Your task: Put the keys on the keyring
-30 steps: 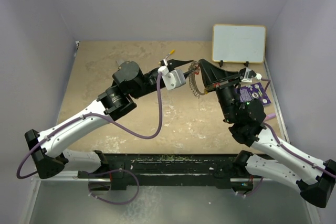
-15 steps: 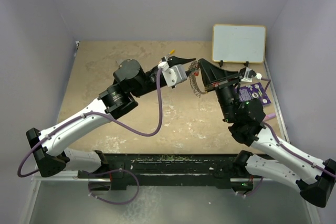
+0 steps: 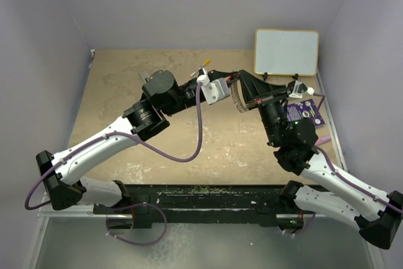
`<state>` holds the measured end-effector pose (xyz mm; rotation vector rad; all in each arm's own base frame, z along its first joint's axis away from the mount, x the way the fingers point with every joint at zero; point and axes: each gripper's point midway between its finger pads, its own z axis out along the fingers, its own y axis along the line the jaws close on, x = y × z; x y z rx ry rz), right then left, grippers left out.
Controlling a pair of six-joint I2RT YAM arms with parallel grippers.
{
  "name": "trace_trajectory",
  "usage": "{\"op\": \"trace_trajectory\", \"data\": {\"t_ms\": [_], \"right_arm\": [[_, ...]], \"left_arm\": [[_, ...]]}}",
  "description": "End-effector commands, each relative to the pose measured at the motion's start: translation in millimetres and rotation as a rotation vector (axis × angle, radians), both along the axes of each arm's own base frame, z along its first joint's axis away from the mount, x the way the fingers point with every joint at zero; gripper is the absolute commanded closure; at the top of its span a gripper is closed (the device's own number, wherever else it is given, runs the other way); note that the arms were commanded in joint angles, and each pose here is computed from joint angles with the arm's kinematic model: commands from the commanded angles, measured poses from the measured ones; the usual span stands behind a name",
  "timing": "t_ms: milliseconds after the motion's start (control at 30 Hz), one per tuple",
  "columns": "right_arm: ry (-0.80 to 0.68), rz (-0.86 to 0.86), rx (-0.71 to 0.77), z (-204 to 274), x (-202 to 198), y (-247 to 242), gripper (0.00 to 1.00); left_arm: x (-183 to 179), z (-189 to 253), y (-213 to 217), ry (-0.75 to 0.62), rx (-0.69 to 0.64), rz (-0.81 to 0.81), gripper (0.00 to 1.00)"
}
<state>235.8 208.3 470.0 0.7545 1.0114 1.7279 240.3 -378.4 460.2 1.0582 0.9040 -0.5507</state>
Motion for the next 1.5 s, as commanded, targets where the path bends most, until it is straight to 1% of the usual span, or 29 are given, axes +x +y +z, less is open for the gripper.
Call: {"op": "trace_trajectory", "data": {"t_ms": [0,167,300,433,533,633,800,1000,1133,1300,1467], "right_arm": [[-0.089,-0.003,0.097,41,-16,-19,1.0],[-0.089,0.004,0.103,40,-17,-18,1.0],[-0.096,0.005,0.094,40,-18,-17,1.0],[-0.101,0.003,0.078,39,-18,-16,0.99],[-0.096,0.004,0.063,36,-17,-14,0.86],[-0.096,-0.003,0.044,35,-17,-14,0.77],[-0.091,-0.014,-0.012,34,-16,-12,0.71],[-0.084,-0.019,-0.08,31,-14,-5,0.72],[-0.059,-0.001,-0.144,24,-11,5,0.79],[-0.057,0.012,-0.2,21,-11,11,0.83],[-0.073,0.005,-0.235,25,-15,8,0.84]], "left_arm": [[-2,37,6,-0.088,-0.065,0.017,0.83],[-3,38,8,-0.102,-0.061,0.018,0.96],[-6,38,9,-0.119,-0.044,0.011,0.96],[-9,33,8,-0.146,0.019,-0.004,0.97],[-11,33,10,-0.163,0.051,-0.007,0.96],[-15,32,10,-0.182,0.089,-0.029,0.96],[-22,29,10,-0.198,0.151,-0.068,0.96],[-30,23,8,-0.185,0.211,-0.119,0.97],[-35,15,8,-0.144,0.253,-0.149,0.97],[-33,19,10,-0.17,0.26,-0.134,0.96],[-32,20,11,-0.177,0.281,-0.135,0.96]]}}
